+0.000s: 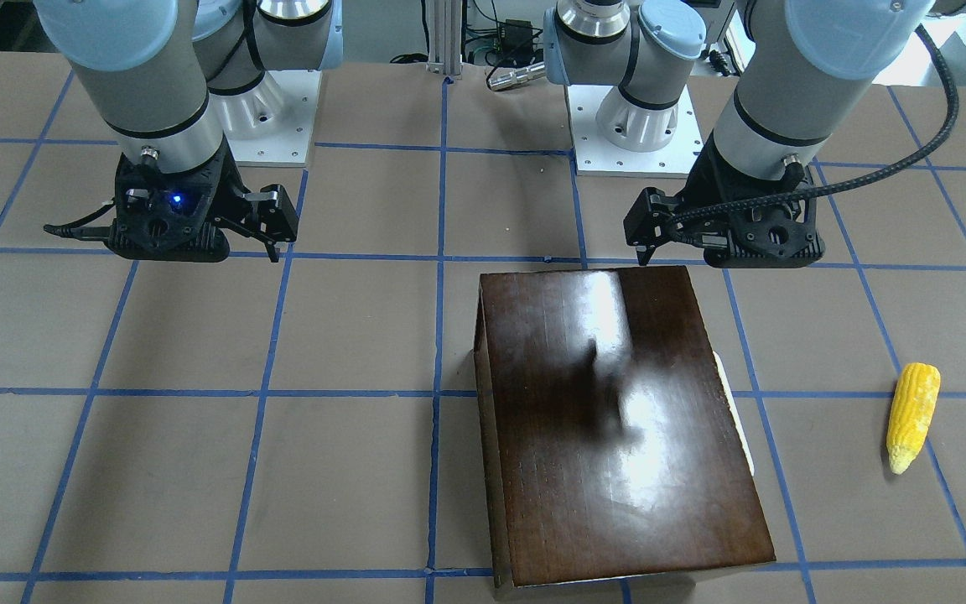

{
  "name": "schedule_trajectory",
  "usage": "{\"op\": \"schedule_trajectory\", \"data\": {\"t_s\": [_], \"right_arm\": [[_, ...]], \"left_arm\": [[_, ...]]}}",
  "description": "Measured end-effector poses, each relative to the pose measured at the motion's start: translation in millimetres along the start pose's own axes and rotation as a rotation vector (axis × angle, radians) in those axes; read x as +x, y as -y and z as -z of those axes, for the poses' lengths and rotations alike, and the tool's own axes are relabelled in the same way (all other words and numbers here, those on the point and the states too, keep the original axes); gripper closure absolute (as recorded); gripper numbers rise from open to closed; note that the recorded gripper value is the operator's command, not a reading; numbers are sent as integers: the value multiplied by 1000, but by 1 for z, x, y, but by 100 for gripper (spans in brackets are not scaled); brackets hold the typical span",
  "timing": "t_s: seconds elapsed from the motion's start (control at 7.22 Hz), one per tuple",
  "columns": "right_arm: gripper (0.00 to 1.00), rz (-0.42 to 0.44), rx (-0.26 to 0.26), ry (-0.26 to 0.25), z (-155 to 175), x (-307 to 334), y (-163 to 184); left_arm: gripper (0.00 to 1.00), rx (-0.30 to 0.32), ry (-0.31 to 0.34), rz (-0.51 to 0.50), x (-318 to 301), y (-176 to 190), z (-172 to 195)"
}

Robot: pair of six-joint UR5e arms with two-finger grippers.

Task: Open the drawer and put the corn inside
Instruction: 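Move the left gripper off the cabinet toward its drawer side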

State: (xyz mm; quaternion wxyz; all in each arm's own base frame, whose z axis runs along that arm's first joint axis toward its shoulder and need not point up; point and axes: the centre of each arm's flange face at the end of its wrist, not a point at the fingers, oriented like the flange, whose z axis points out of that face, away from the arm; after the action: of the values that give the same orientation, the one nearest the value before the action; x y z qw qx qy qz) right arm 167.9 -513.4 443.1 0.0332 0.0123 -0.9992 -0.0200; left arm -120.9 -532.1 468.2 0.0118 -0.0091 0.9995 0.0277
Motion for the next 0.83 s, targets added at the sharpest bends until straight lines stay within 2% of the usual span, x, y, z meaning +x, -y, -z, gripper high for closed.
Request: {"op": "schedule_trajectory", "data": {"t_s": [0.42,0.55,0.83], "right_arm": [[0,0,1,-1,0,0,0],[0,0,0,-1,0,0,0],[0,0,-1,-1,0,0,0]], "left_arm": [[0,16,-42,5,-2,0,4],[0,22,-33,16,-13,1,6],[0,43,5,118,-76,11,11]]}}
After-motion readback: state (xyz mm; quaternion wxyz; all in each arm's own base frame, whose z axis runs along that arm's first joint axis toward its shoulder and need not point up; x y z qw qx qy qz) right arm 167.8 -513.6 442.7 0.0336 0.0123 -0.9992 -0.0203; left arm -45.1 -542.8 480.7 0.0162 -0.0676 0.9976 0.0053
